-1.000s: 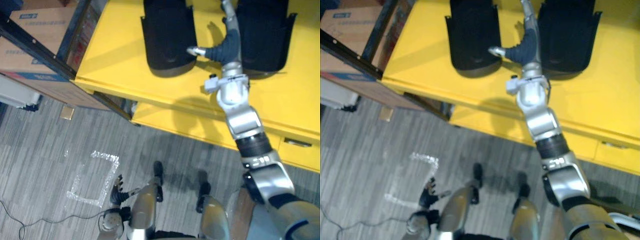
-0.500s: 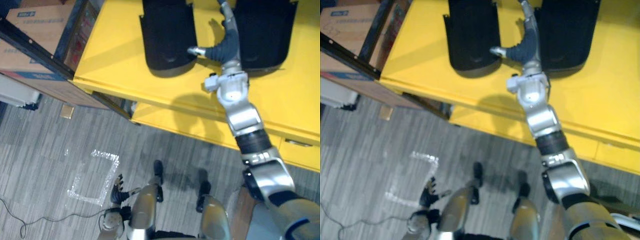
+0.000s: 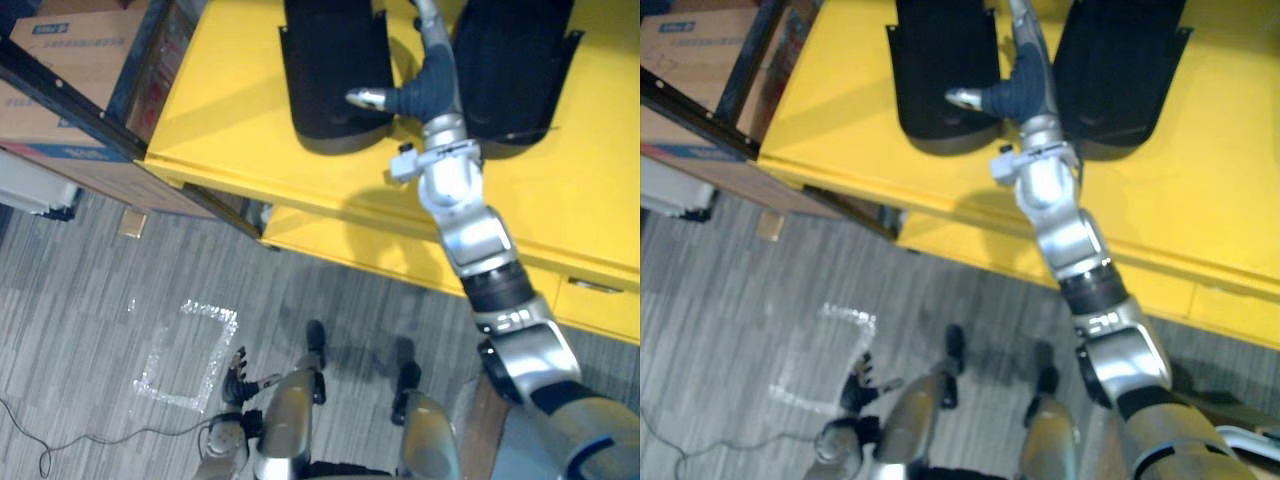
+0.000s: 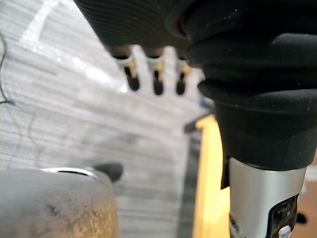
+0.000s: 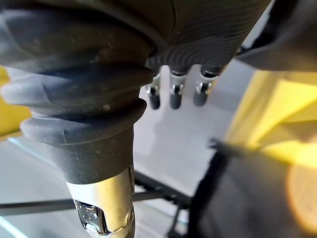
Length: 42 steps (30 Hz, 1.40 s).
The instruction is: Walk over and take plastic housings, then place them on the shelf
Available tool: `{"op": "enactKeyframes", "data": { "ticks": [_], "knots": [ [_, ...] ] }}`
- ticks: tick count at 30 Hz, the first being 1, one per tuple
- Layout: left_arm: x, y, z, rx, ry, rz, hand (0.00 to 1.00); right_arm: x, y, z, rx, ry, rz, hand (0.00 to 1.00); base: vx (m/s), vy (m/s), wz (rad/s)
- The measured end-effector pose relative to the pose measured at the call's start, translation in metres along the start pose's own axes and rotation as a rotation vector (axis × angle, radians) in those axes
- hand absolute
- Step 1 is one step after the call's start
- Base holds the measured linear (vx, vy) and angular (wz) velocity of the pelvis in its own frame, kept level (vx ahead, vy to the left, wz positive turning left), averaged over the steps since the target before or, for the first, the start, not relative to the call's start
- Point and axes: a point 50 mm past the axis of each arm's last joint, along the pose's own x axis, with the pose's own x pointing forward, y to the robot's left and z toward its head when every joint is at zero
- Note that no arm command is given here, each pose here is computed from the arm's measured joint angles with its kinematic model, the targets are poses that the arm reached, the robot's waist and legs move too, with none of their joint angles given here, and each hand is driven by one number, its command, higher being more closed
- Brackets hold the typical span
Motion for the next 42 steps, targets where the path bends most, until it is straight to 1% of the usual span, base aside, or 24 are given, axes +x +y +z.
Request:
{"op": "enactKeyframes", "data": {
  "ticks": [4,7,10,13,17,19,22,35,42],
  "knots": [
    [0.0,0.001,0.0,-0.003,-0.002,0.006,0.0,-0.001,0.009,0.009,-0.005,-0.027,0.028,0.0,0.0,0.0,0.0],
    [0.0,0.002,0.0,-0.003,-0.003,0.009,0.0,-0.002,0.013,0.012,-0.05,-0.034,0.022,0.0,0.0,0.0,0.0],
    [0.0,0.002,0.001,-0.005,-0.01,0.017,0.0,-0.002,0.014,0.011,-0.036,-0.02,0.02,0.0,0.0,0.0,0.0],
    [0.0,0.004,0.0,-0.004,-0.013,0.023,0.0,-0.006,0.017,0.008,0.054,0.032,0.03,0.0,0.0,0.0,0.0],
    [0.001,0.005,0.001,-0.004,-0.015,0.031,0.0,-0.016,0.024,-0.001,0.107,0.113,0.016,0.0,0.01,0.013,-0.04],
    [0.0,0.005,0.001,-0.004,-0.015,0.046,0.0,-0.026,0.03,-0.011,0.159,0.185,0.0,0.0,0.01,0.016,-0.05],
    [0.0,0.006,0.001,-0.003,-0.014,0.056,0.0,-0.033,0.036,-0.016,0.198,0.223,-0.014,0.0,0.01,0.011,-0.08],
    [0.0,0.009,-0.004,-0.014,0.011,0.077,0.0,-0.044,0.044,-0.018,0.253,0.237,-0.016,0.0,0.01,0.003,-0.04],
    [-0.001,0.008,-0.005,-0.013,0.013,0.073,0.0,-0.047,0.054,-0.013,0.356,0.217,0.067,0.0,0.0,0.0,0.0]
  ]
}}
